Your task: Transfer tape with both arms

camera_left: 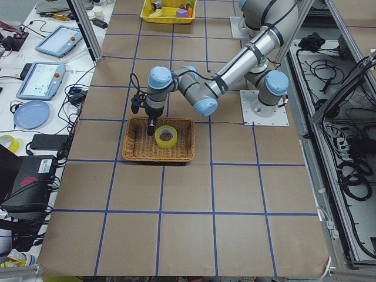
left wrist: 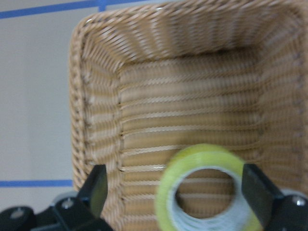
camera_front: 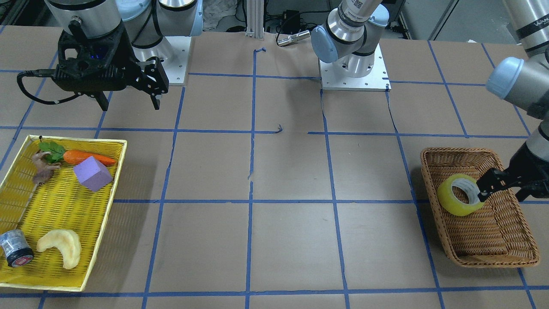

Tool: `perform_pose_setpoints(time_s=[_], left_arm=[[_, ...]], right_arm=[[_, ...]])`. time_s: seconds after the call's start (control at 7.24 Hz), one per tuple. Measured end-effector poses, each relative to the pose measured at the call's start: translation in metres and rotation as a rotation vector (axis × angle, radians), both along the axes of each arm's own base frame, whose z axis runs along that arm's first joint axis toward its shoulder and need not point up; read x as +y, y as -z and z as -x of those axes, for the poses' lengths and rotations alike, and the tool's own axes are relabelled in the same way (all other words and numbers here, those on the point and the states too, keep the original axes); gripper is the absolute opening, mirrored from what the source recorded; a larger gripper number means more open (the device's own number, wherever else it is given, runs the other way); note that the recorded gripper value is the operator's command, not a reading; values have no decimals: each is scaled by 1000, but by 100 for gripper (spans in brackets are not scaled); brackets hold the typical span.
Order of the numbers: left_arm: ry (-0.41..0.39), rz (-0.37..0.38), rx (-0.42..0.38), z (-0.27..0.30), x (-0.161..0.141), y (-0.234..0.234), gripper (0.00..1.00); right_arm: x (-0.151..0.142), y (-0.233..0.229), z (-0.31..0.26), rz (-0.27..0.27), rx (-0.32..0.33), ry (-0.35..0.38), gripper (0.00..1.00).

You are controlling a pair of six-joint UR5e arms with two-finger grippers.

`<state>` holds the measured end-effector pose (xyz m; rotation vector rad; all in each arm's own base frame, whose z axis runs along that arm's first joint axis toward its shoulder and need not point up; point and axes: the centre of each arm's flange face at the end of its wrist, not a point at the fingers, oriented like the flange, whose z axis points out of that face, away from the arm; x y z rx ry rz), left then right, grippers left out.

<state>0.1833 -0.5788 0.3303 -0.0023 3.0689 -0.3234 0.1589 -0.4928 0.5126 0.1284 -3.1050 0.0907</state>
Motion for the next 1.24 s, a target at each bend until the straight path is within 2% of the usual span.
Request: perform_pose_setpoints(time_s=[0.28,0.69,0.97,1.24], left_arm=[[-58,-60,65,79,4,-28,100],[-124,-166,123,186,31,-73,100],[-111,-250,133,245,45,-116,100],[-58,-287,119,284,52,-140,100]], right_arm=[[0,1,0,-3,-1,0,100],[0,1,-1,-1,-2,-2,100],[0,0,-1,3,-3,-3,100],[0,0,-1,4,-3,-2,100]])
